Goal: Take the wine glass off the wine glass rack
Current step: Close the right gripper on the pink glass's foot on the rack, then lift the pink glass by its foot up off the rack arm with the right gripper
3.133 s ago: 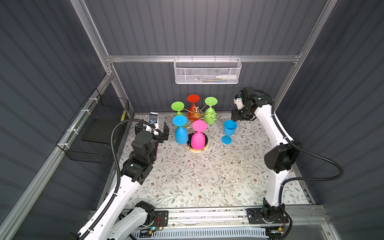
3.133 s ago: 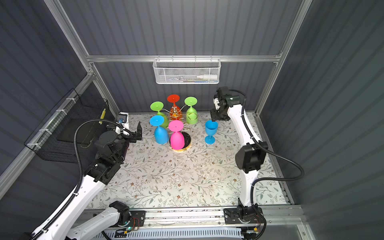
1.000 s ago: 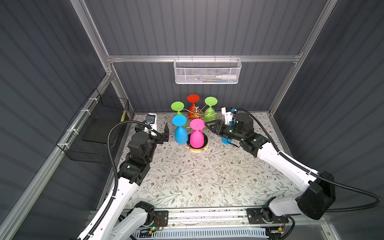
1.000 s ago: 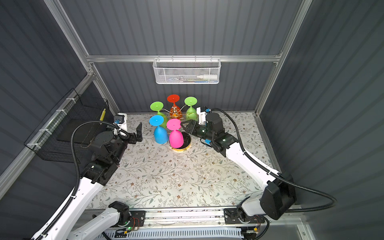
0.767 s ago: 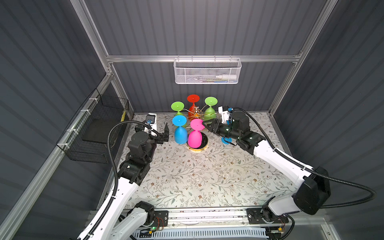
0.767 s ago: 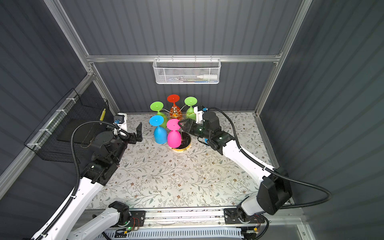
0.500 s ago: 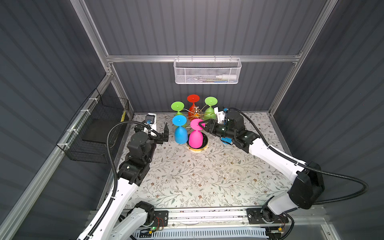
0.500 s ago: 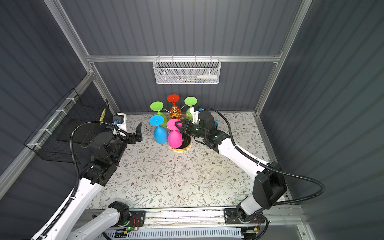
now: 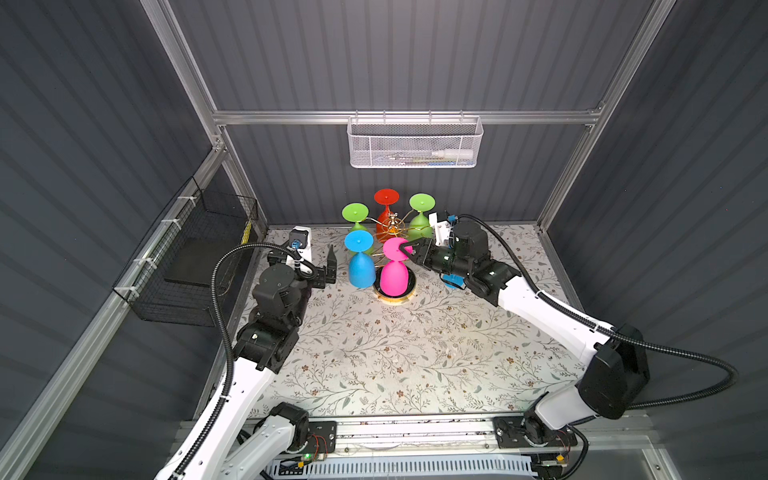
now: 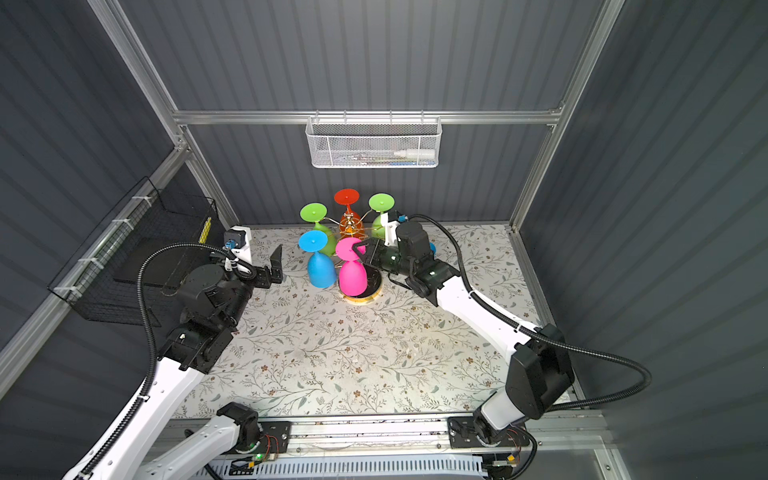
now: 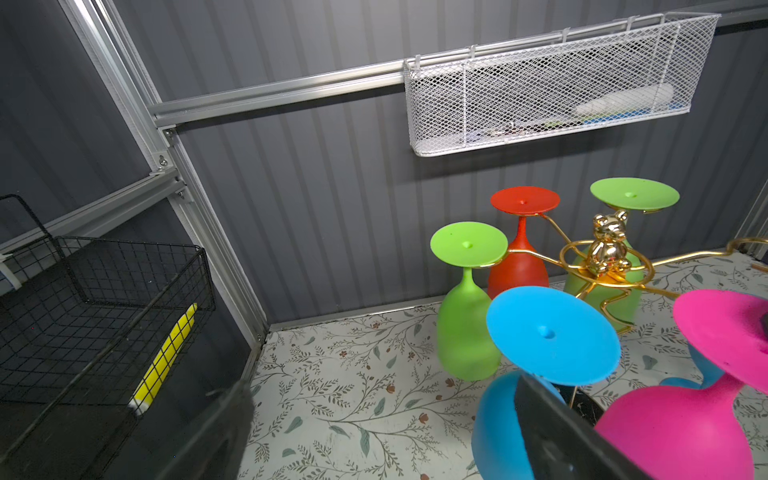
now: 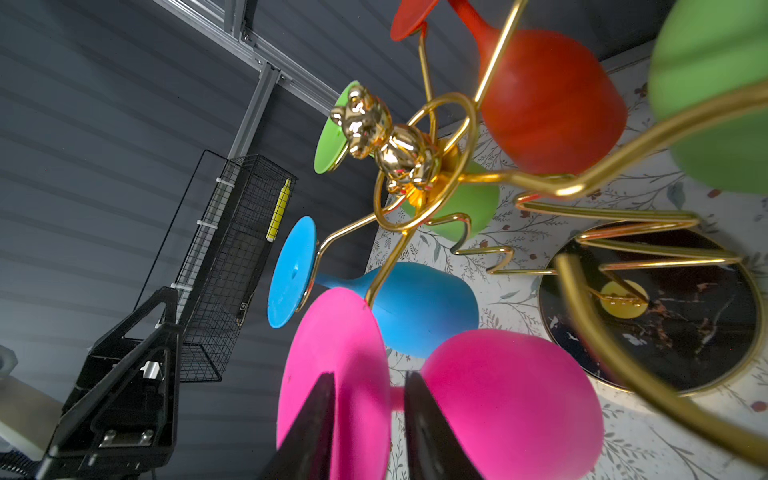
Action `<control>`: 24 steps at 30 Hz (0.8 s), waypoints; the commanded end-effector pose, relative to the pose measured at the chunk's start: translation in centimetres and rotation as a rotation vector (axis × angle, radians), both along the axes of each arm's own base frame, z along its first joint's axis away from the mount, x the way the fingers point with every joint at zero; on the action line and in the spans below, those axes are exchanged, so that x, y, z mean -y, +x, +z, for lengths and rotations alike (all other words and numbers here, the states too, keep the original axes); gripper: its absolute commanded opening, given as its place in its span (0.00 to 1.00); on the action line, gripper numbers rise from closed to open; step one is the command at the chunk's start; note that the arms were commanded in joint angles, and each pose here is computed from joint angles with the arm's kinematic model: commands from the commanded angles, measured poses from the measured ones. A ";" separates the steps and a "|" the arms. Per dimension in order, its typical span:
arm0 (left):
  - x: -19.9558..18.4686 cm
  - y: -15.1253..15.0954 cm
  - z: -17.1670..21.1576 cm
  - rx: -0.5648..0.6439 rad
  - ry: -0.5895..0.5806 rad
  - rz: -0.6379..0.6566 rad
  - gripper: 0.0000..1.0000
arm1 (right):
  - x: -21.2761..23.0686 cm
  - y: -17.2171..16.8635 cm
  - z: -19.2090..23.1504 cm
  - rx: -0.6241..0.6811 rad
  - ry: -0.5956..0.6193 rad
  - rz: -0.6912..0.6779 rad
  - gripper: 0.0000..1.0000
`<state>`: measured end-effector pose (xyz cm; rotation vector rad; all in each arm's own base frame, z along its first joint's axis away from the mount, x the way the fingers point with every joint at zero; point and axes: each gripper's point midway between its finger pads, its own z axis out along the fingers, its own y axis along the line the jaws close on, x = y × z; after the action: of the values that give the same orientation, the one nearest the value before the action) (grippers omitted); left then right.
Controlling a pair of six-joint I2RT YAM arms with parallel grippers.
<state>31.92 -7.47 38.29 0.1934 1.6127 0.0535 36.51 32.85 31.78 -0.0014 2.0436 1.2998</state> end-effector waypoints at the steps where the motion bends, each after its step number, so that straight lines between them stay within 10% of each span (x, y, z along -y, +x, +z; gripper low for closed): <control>1: -0.2 -0.4 0.6 0.020 -0.013 0.000 1.00 | 0.6 -0.2 1.0 0.032 0.002 -0.026 0.30; 24: -0.3 -0.4 0.6 0.021 -0.015 0.000 0.99 | 1.7 -0.6 1.3 0.045 -0.005 -0.058 0.17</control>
<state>31.90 -7.47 38.32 0.1930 1.6116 0.0532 36.21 31.52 32.31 0.0341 2.0215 1.2554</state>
